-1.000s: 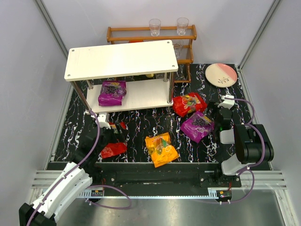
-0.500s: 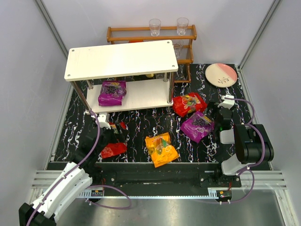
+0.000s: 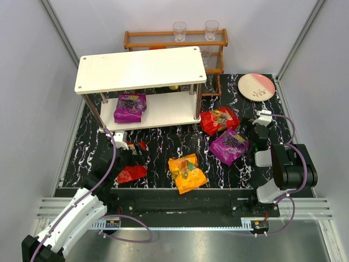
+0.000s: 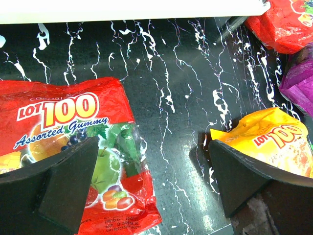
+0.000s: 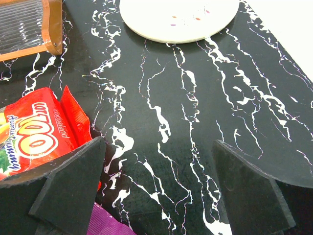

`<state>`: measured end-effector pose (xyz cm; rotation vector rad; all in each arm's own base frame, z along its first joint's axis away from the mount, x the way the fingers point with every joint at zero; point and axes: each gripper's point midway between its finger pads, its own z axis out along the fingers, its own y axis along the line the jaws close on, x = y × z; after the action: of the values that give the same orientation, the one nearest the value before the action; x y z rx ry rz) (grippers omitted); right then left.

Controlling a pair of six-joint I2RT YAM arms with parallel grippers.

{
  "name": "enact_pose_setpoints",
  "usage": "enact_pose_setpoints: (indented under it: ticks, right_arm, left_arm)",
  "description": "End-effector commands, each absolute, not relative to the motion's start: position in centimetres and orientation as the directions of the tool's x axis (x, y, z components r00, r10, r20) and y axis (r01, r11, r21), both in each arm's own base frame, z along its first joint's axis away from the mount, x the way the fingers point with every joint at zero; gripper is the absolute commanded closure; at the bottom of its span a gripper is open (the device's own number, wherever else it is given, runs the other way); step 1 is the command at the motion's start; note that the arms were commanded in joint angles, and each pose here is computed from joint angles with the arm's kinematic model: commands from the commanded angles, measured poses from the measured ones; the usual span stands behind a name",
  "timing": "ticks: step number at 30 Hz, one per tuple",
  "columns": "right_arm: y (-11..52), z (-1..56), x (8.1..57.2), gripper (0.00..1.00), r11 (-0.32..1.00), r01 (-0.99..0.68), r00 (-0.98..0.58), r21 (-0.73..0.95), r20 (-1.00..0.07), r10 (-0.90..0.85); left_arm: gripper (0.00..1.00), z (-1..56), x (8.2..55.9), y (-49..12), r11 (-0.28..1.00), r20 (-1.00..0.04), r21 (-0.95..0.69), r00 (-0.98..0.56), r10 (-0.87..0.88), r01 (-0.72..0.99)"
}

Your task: Place and organize the candy bags onto the shelf

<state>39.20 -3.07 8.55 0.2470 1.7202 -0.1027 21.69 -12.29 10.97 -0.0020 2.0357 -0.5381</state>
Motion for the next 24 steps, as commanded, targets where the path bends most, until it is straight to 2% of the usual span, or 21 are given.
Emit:
enact_pose_setpoints:
  ticks: [1, 24]
  right_arm:
    - [-2.95, 10.41, 40.2, 0.0, 0.976, 0.206, -0.086, 0.073, -0.992, 0.093]
    - [-2.94, 10.39, 40.21, 0.0, 0.976, 0.206, -0.086, 0.075, -0.992, 0.094]
  left_arm:
    - [0.01, 12.93, 22.44, -12.48, 0.897, -0.858, -0.374, -0.455, -0.238, 0.237]
    - [0.01, 12.86, 22.47, -12.44, 0.898, -0.858, -0.372, -0.456, -0.237, 0.234]
